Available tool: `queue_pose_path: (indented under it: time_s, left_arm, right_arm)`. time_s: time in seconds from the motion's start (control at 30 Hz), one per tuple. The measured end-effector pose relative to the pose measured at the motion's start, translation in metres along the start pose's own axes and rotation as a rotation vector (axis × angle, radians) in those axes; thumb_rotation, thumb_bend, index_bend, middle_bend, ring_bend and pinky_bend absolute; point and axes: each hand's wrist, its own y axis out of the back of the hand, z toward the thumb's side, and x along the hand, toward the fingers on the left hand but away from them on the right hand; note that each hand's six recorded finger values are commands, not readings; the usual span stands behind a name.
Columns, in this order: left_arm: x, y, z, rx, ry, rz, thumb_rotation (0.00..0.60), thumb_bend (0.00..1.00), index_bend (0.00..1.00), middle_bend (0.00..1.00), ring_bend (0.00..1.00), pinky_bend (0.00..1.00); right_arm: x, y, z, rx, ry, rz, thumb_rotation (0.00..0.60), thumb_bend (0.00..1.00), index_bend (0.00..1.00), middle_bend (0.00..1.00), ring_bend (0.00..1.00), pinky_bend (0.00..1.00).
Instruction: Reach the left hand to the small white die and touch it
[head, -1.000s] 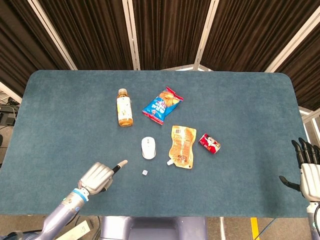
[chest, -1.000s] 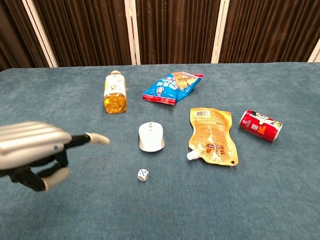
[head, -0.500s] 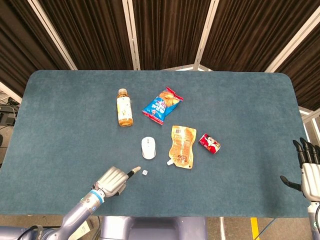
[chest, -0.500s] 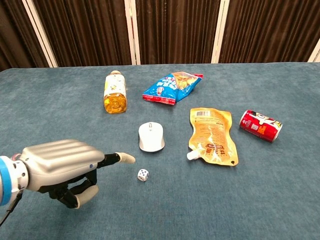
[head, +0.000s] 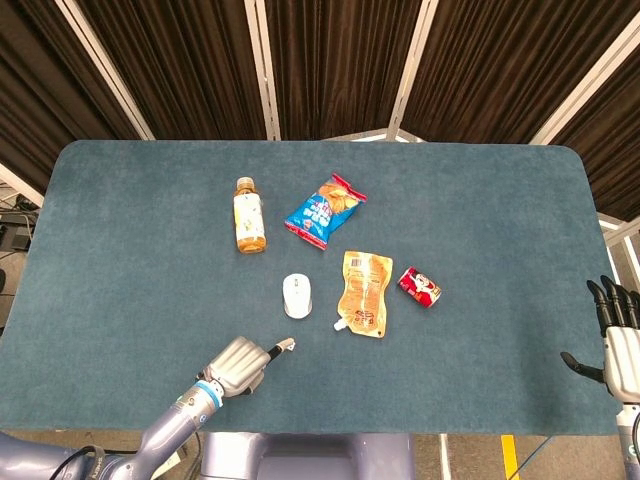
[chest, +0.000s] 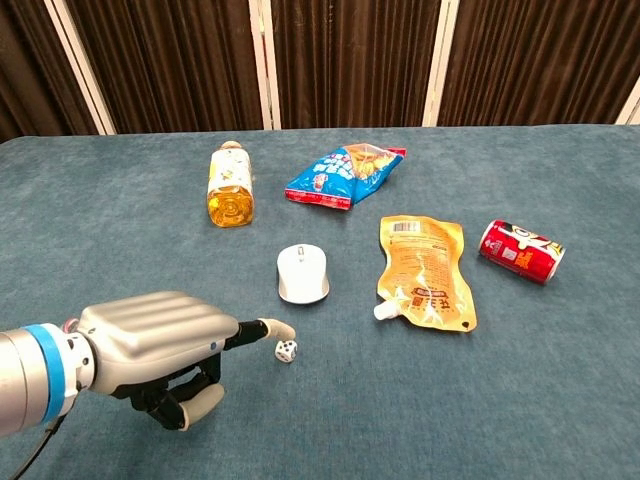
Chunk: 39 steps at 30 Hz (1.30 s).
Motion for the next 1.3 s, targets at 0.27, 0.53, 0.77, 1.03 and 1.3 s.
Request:
queue_pose_path:
  time_s: [0.27,0.53,0.77,1.03,1.3]
  left_arm:
    - [0.003,-0.007,0.003,0.007,-0.001,-0.026,0.6,0.67,0.0,0.85,0.88,0.89]
    - [0.0,-0.012,0.004,0.007,0.005,-0.047,0.6,0.67,0.0,0.85,0.88,0.89]
    - [-0.015,-0.015,0.002,0.005,0.003,-0.068,0.6,0.67,0.0,0.85,0.88,0.89]
    - [-0.032,-0.025,-0.008,0.001,0.019,-0.098,0.6,0.67,0.0,0.84,0.87,0.89]
    - [-0.046,-0.01,-0.021,0.009,0.046,0.022,0.6,0.67,0.0,0.64,0.71,0.71]
  right_arm:
    - [0.0,0.001,0.001,0.002,0.004,-0.006,0.6,0.01,0.0,0.0,0.0,0.0]
    - [0.001,0.001,0.001,0.005,0.006,-0.009,0.6,0.02,0.0,0.0,0.0,0.0]
    - [0.002,0.001,0.002,0.008,0.01,-0.011,0.6,0.02,0.0,0.0,0.0,0.0]
    - [0.004,0.001,0.007,0.013,0.022,-0.011,0.6,0.02,0.0,0.0,0.0,0.0]
    - [0.004,-0.001,0.006,0.022,0.024,-0.009,0.6,0.02,0.0,0.0,0.0,0.0]
